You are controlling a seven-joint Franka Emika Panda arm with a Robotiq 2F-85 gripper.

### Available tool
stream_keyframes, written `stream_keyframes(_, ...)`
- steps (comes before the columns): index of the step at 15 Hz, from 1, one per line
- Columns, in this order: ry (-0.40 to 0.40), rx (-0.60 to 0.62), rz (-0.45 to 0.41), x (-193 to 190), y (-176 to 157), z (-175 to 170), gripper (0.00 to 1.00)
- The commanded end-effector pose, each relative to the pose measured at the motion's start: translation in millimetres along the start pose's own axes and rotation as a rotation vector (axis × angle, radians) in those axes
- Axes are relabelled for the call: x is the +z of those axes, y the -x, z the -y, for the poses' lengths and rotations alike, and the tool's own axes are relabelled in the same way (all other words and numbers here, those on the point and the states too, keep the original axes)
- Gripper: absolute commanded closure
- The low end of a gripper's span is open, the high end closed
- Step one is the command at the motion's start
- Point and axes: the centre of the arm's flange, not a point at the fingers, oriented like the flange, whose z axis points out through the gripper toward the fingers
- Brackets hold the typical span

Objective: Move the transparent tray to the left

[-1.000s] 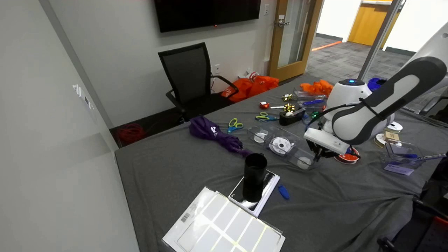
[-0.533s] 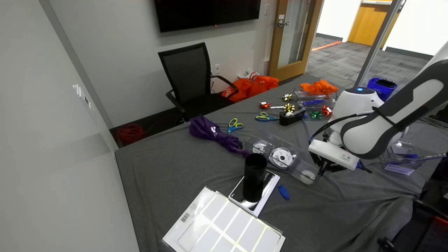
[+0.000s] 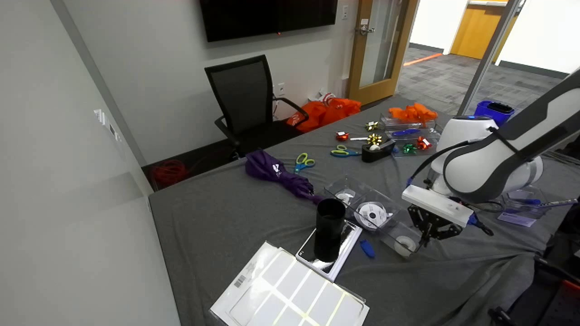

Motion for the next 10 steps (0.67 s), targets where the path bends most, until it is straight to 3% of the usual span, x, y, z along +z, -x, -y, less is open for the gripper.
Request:
stream_keyframes(1,0.065,0.047,0.048,-3.0,-0.6,-18.0,0.69)
stream_keyframes(3,0.078,0.045,0.035,-4.9,-4.5,-22.5,0.63)
stream_keyframes(7,0.112,0.014,0.02,-16.2,-11.6,-36.9,0.32)
stream_keyframes(10,0.076,-0.016,0.021,-40.4,-15.7,-47.4,0.13)
